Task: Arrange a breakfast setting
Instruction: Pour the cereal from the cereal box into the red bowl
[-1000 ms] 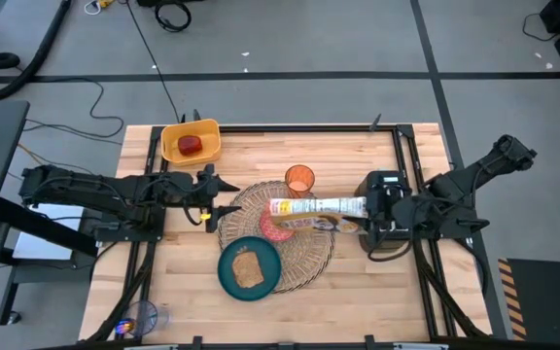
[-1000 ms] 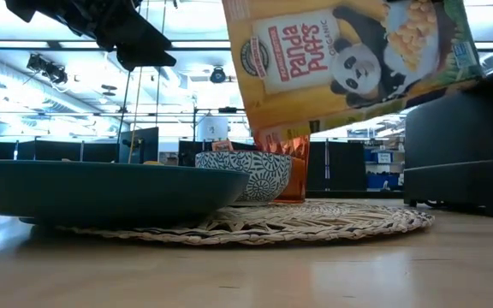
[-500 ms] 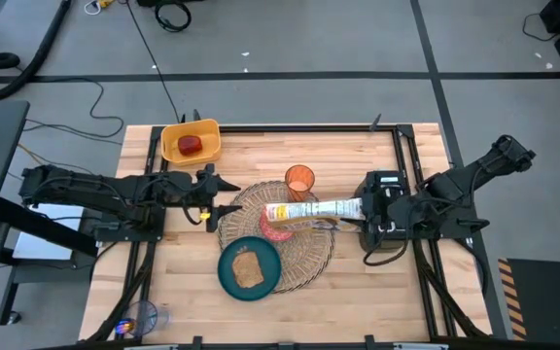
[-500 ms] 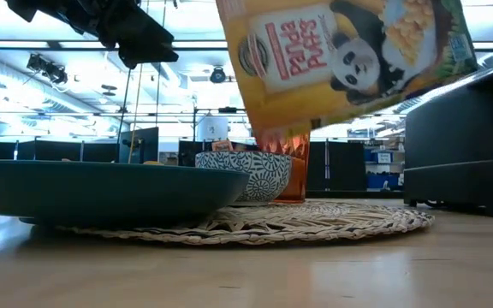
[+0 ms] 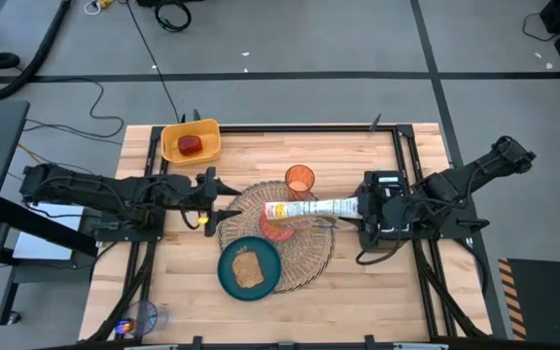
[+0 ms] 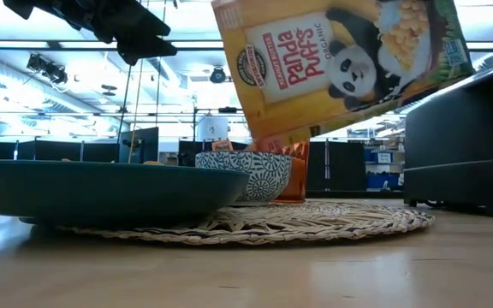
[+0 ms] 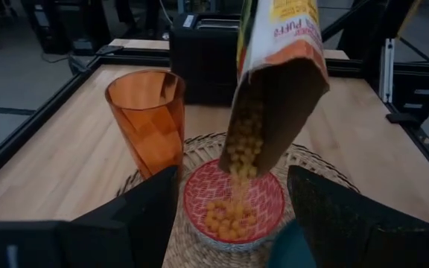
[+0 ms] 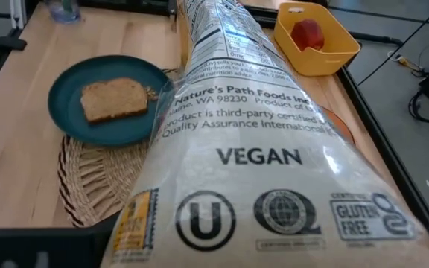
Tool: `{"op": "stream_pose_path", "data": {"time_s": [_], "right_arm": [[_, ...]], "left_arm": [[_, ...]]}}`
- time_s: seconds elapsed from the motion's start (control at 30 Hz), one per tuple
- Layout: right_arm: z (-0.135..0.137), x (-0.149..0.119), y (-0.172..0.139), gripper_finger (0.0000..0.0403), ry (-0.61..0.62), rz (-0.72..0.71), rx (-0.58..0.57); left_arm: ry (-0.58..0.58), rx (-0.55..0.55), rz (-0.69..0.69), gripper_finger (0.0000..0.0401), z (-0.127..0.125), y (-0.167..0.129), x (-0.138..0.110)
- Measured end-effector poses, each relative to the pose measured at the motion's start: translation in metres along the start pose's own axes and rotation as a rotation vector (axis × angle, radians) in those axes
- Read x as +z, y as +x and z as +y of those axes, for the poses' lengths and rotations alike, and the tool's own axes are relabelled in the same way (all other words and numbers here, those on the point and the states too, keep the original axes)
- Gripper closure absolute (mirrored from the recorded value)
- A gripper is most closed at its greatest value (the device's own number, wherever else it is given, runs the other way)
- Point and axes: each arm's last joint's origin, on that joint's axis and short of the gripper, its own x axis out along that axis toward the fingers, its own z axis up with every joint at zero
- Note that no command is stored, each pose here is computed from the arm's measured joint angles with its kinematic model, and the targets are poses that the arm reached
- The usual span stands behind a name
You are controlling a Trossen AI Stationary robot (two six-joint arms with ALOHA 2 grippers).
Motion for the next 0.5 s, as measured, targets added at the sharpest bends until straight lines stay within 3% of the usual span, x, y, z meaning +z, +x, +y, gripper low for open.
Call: {"op": "stream_pose_path", "data": {"time_s": [0.5], "right_arm": [[-0.0005,0.0036,0.0032,0.0198,0.041,-0.021,0.018]], "left_arm": [[0.008,-0.005,-0.001,0.0143,-0.0010,-0.0002,0.0000]]}}
